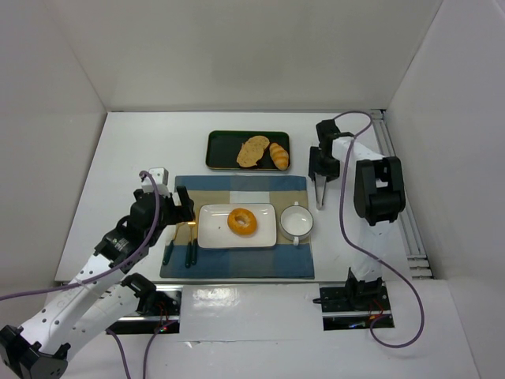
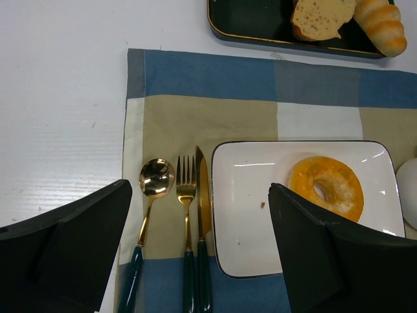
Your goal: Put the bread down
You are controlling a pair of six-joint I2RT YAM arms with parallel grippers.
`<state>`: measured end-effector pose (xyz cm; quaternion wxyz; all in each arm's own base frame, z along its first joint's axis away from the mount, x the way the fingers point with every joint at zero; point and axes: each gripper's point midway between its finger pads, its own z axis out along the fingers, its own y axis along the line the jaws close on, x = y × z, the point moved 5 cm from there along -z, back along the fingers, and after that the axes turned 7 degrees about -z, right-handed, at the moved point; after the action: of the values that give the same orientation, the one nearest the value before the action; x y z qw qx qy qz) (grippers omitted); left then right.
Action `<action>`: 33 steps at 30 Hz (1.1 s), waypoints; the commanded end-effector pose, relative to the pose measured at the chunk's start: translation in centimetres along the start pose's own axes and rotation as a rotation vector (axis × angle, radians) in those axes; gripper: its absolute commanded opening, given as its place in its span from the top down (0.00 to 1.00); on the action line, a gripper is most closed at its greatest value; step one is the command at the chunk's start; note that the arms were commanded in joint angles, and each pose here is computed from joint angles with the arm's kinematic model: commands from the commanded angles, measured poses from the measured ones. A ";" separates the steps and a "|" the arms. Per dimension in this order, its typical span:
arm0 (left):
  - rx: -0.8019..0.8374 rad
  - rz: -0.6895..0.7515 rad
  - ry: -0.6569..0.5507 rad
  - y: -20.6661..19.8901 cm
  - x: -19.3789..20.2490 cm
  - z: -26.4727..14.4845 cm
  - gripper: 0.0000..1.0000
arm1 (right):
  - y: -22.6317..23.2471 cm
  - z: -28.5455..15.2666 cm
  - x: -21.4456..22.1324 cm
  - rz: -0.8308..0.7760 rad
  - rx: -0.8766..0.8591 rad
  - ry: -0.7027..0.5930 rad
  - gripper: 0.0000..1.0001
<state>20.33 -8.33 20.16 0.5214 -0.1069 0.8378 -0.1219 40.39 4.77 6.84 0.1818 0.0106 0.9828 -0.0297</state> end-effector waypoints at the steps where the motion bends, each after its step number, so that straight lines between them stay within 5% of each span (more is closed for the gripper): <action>1: 0.019 -0.028 -0.065 -0.7 -2.0 -0.3 0.00 | -0.9 0.1 -1.5 -0.001 0.041 -0.011 0.36; 4: 0.015 -0.024 -0.058 -0.6 -1.9 -0.4 0.00 | -1.5 0.6 -1.8 0.006 0.068 -0.003 0.34; 11: 0.011 -0.021 -0.051 -0.6 -1.9 -0.5 0.00 | -2.0 1.1 -1.7 0.030 0.120 0.014 0.08; 16: -0.002 -0.017 -0.048 -0.4 -2.0 -0.7 0.00 | -2.8 -0.7 -2.5 0.074 0.180 -0.040 0.00; 23: -0.012 -0.023 -0.069 -0.7 -3.4 -1.3 0.00 | -1.1 -11.0 -7.4 0.114 0.143 -0.391 0.00; 27: -0.028 0.011 -0.090 -0.8 -4.8 -1.6 0.00 | 1.1 -17.1 -8.4 0.108 -0.046 -0.596 0.00; 33: -0.063 0.056 -0.113 -0.8 -6.3 -1.9 0.00 | 3.3 -22.4 -6.8 0.077 -0.171 -0.676 0.00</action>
<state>21.19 -7.69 24.81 0.5474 -0.1099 0.8244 -0.0929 39.90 7.70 29.71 0.4946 0.0351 0.8680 0.0244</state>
